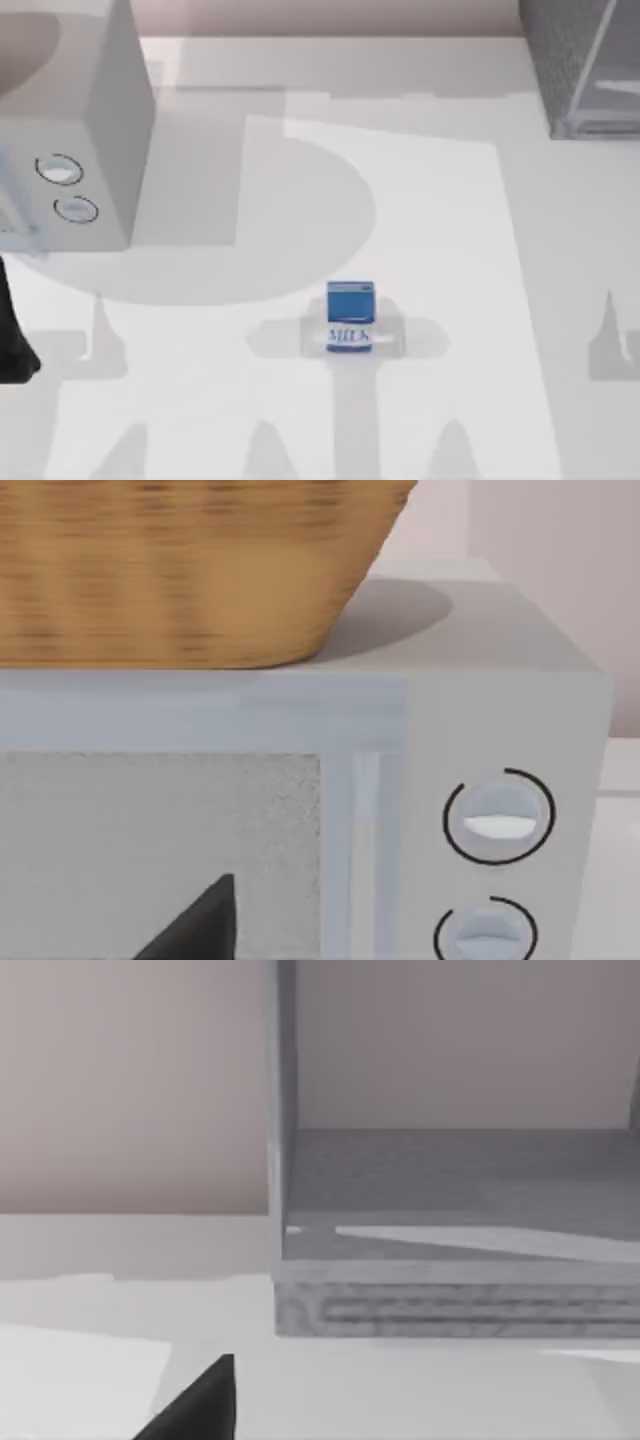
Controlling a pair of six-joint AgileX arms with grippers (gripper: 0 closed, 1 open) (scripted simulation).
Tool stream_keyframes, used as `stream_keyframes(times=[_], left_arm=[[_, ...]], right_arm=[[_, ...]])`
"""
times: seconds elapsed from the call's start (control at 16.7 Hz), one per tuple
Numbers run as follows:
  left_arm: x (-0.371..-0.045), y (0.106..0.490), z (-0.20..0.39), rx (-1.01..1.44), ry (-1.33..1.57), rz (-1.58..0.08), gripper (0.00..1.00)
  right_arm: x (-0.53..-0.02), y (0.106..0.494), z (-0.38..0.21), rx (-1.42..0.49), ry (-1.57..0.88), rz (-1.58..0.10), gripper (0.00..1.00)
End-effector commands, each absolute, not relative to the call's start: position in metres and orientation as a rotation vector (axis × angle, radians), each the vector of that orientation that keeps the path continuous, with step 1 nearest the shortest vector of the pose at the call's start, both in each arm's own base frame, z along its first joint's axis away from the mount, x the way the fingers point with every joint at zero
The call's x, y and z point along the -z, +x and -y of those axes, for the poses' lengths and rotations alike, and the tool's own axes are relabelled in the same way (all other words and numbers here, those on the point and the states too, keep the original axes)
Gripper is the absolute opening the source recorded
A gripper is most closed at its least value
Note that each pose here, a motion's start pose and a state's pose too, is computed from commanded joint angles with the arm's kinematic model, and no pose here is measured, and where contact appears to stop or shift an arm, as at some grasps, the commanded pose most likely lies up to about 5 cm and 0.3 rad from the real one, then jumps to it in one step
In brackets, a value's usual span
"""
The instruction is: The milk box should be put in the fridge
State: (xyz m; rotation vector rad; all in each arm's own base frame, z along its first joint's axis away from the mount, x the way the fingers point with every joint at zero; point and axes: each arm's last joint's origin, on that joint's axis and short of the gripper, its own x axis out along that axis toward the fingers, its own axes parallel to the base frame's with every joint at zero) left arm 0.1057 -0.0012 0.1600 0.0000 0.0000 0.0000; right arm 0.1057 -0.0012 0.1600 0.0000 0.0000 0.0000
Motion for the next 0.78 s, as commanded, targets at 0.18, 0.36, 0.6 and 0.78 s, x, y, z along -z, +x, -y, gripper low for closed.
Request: stream_keyframes(times=[0.18, 0.36, 0.6, 0.78], left_arm=[[-0.160, 0.106, 0.001, 0.000, 0.000, 0.000, 1.00], [-0.160, 0.106, 0.001, 0.000, 0.000, 0.000, 1.00], [-0.160, 0.106, 0.001, 0.000, 0.000, 0.000, 1.00], [-0.160, 0.106, 0.001, 0.000, 0.000, 0.000, 1.00]], right_arm=[[-0.161, 0.106, 0.001, -0.001, 0.001, 0.002, 1.00], [-0.171, 0.110, -0.003, -0.010, 0.007, 0.012, 1.00], [-0.193, 0.125, -0.017, -0.021, 0.016, 0.024, 1.00], [-0.210, 0.147, -0.037, -0.026, 0.022, 0.026, 1.00]])
